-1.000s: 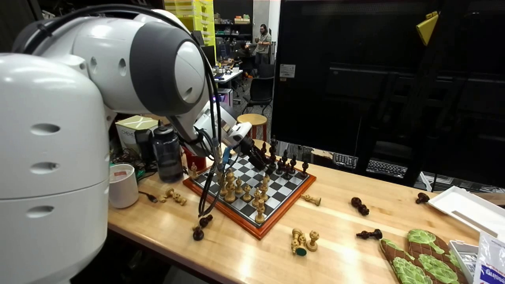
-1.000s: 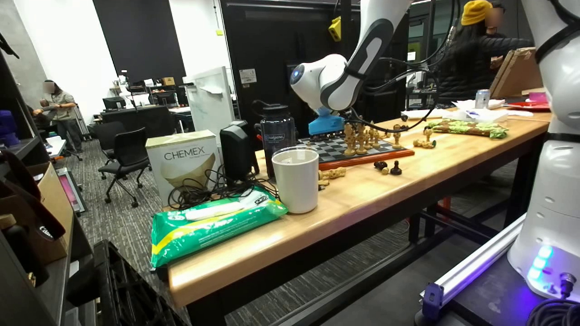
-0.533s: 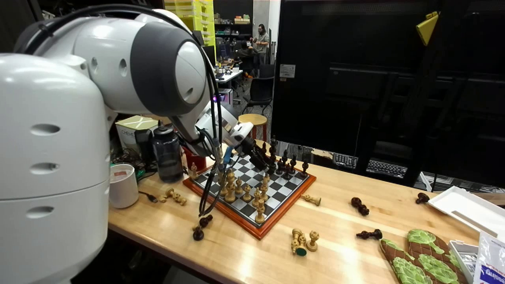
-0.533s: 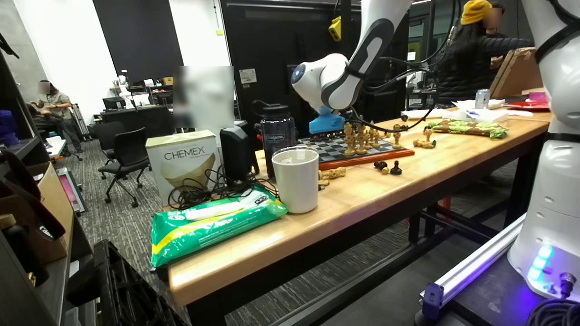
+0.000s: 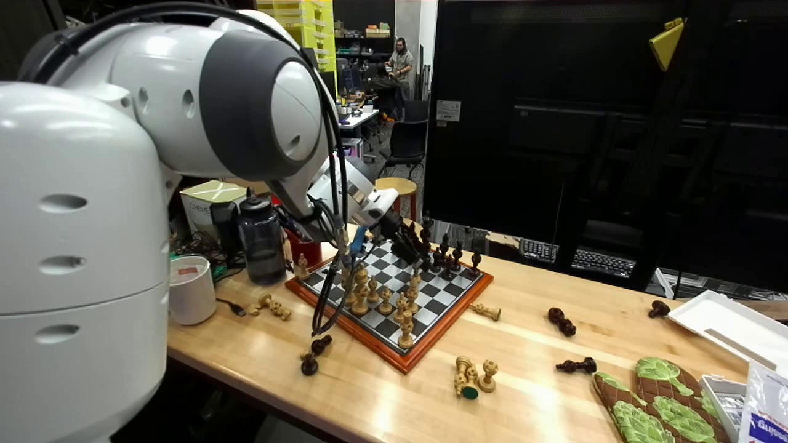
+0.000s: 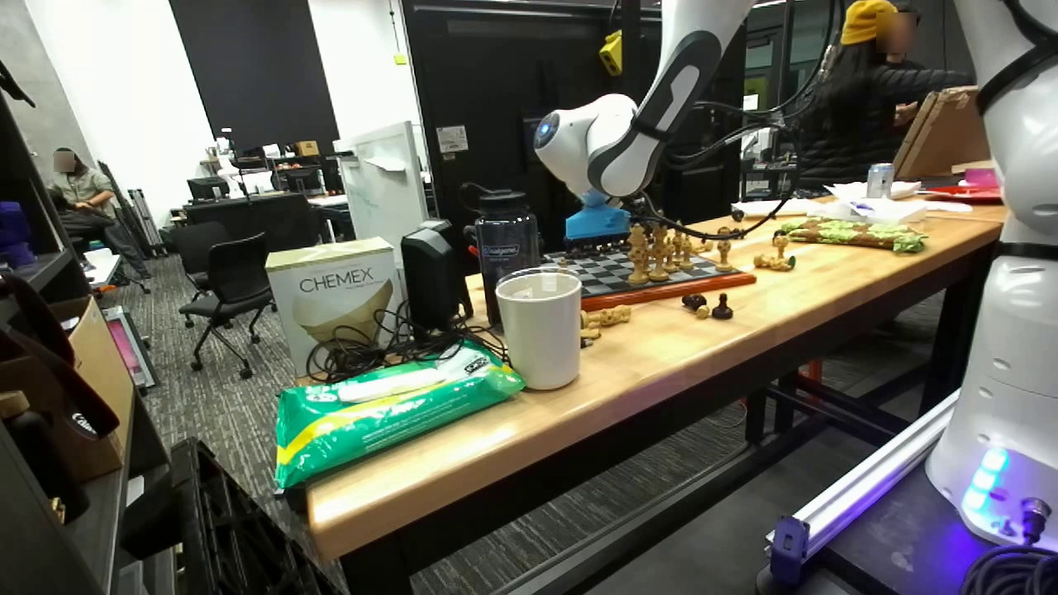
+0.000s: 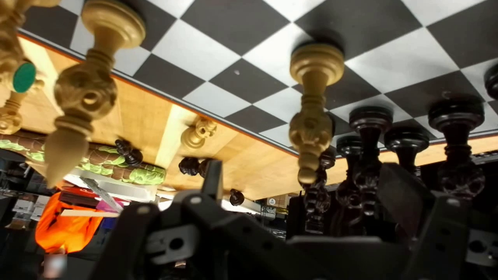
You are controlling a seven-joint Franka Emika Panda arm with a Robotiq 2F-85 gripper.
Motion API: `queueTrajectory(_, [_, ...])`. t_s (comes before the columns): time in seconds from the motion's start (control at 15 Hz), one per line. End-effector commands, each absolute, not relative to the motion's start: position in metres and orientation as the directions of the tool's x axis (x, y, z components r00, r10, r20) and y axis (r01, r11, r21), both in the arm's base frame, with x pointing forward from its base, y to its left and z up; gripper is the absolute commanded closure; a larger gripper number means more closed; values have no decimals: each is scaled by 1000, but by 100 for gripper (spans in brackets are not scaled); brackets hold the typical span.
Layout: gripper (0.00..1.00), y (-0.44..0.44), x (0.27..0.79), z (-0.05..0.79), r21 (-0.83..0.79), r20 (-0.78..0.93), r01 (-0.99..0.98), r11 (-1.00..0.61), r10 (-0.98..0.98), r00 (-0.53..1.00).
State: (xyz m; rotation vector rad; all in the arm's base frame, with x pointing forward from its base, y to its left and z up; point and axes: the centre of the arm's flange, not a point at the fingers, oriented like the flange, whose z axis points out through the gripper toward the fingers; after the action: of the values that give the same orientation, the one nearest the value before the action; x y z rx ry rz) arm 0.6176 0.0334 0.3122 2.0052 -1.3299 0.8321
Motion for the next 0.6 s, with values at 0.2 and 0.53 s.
queueTrajectory(0.2, [0,30,613,325,98,773,-944,-315,-574,272])
queueTrajectory(0.53, [0,29,615,333,79,778,-948,-307,-577,251])
